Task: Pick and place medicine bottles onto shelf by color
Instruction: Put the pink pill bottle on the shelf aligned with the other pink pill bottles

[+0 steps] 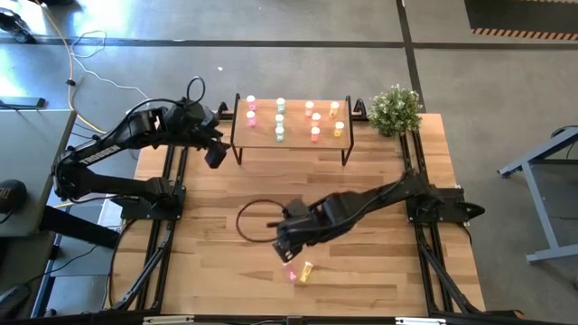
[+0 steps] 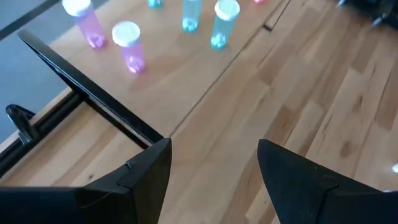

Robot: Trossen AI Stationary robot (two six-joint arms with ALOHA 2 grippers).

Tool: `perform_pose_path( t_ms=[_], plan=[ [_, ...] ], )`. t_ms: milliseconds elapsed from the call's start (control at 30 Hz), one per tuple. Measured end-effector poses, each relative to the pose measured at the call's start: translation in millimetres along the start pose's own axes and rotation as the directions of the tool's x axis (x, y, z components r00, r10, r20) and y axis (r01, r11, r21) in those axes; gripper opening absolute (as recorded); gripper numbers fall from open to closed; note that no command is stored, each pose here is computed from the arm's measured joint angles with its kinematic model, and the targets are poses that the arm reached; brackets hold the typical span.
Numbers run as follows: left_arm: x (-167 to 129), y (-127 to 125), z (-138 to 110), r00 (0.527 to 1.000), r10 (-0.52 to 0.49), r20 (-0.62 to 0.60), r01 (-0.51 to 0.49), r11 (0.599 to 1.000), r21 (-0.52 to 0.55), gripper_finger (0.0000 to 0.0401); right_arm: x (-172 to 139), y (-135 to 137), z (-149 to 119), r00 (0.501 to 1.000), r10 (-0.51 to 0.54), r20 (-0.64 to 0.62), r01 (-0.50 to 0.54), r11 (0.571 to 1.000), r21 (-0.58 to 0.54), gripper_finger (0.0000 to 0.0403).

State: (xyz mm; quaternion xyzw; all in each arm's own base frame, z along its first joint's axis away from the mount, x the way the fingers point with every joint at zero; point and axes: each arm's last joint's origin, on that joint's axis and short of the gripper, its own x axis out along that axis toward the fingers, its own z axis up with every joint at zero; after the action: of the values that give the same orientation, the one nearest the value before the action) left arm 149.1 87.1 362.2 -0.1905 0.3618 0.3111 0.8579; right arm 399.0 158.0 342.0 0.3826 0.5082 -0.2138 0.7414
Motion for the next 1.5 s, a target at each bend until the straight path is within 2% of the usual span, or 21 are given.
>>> perform_pose_path(
  t_ms=[167, 333, 633, 1333, 1500],
  plan=[
    [0, 0, -3, 1.000, 0.020, -0.022, -0.020, 1.000, 0.011, 0.0227, 36, 13, -10, 0.997, 0.011, -0.075, -0.012, 1.000, -0.014, 0.0211],
    [0, 0, -3, 1.000, 0.022, -0.021, -0.022, 1.000, 0.011, 0.0227, 70, 23, -18, 0.995, 0.016, -0.096, -0.019, 0.999, -0.028, 0.0211],
    [0, 0, -3, 1.000, 0.022, -0.021, -0.021, 0.999, 0.037, 0.0227, 122, 24, -38, 0.982, -0.084, -0.170, 0.074, 0.995, -0.063, 0.0211],
    [0, 0, -3, 1.000, 0.021, -0.020, -0.020, 0.999, 0.037, 0.0227, 184, 16, -52, 0.958, -0.190, -0.216, 0.173, 0.980, -0.097, 0.0211],
    [0, 0, -2, 1.000, 0.021, -0.019, -0.020, 0.999, 0.037, 0.0227, 190, 15, -53, 0.956, -0.196, -0.218, 0.178, 0.979, -0.098, 0.0211]
  ],
)
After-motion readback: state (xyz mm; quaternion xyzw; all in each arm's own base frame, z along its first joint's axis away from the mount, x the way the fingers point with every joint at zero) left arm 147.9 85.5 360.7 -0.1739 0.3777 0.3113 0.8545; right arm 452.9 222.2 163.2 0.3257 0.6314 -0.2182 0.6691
